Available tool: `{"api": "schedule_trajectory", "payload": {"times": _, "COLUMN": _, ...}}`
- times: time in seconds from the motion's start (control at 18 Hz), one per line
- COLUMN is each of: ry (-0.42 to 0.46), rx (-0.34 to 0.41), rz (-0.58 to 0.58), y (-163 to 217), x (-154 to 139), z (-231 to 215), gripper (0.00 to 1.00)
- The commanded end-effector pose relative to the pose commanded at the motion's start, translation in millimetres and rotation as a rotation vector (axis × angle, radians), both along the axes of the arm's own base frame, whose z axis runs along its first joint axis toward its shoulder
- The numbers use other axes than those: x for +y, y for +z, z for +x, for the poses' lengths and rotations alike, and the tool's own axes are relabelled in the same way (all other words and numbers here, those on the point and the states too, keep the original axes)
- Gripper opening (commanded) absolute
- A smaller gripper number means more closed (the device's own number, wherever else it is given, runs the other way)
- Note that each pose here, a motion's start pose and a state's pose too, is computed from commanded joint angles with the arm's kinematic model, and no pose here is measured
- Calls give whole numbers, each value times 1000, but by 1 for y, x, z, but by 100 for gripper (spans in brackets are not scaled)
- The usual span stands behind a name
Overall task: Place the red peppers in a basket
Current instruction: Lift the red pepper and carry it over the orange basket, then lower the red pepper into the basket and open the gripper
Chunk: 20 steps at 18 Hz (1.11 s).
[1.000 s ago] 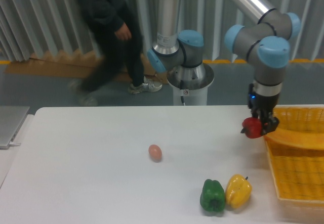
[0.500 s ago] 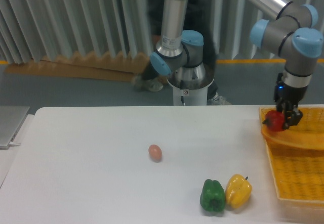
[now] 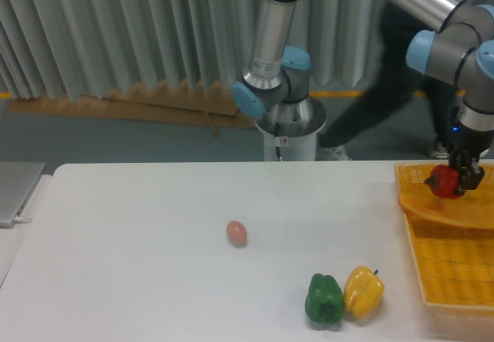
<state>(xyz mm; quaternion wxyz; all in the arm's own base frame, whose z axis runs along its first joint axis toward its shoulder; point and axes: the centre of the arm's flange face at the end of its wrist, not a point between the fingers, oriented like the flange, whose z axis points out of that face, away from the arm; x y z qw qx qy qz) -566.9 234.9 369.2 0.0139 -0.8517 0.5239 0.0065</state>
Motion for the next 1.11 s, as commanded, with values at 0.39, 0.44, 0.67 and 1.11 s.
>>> {"api": "schedule_trajectory", "payload": {"times": 0.39, "ry": -84, "rx": -14, "rz": -2, "y": -17, "x": -30, "z": -22, "gripper": 35}}
{"api": "schedule_trajectory", "payload": {"times": 0.44, "ry": -83, "rx": -17, "rz": -3, "y": -19, "x": -30, "z": -22, "gripper": 36}}
{"api": "schedule_trajectory", "payload": {"times": 0.67, "ry": -75, "rx": -19, "rz": -3, "y": -21, "x": -29, "z": -23, "gripper": 42}}
{"api": "schedule_trajectory", "payload": {"times": 1.11, "ry": -42, "rx": 0, "rz": 6, "y": -23, "x": -19, "z": -21, "gripper": 100}}
